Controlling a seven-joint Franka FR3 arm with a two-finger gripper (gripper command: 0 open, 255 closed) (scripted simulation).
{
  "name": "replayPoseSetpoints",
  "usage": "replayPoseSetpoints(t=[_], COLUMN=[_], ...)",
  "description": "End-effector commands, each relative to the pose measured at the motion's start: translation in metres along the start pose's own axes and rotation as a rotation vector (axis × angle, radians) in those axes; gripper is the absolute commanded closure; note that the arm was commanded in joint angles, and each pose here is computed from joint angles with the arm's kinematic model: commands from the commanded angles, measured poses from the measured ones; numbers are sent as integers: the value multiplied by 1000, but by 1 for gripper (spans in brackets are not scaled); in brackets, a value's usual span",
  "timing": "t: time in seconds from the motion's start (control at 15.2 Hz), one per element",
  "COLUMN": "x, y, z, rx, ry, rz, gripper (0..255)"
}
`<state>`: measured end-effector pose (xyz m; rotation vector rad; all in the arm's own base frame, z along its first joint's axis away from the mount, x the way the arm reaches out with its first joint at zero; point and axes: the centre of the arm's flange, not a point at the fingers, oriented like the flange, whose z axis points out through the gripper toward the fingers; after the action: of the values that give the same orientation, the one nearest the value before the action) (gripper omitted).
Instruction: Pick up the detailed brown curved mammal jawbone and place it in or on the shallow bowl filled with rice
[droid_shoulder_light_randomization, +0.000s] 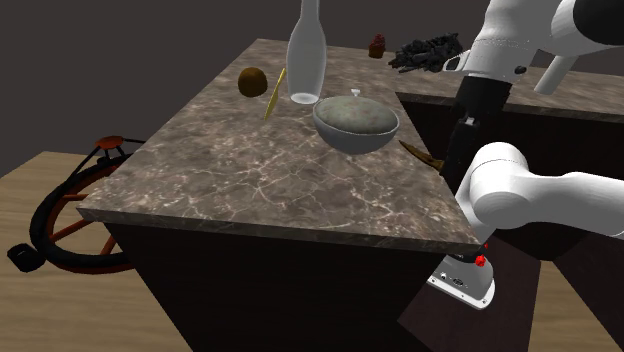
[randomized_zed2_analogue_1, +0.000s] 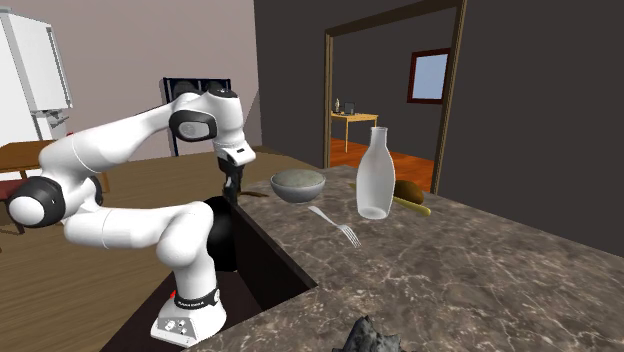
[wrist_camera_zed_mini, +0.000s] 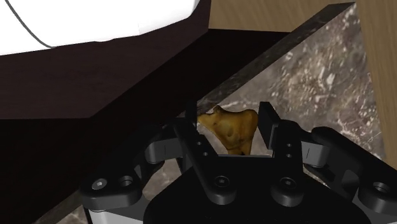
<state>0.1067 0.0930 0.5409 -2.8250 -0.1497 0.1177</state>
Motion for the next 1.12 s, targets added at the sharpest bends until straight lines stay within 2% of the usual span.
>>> replayPoseSetpoints(t=[0.0, 1.06], x=[0, -5], y=[-4, -30], z=[-10, -90], rx=[0, 0], ry=[0, 0], rz=[0, 0], gripper=[255, 255])
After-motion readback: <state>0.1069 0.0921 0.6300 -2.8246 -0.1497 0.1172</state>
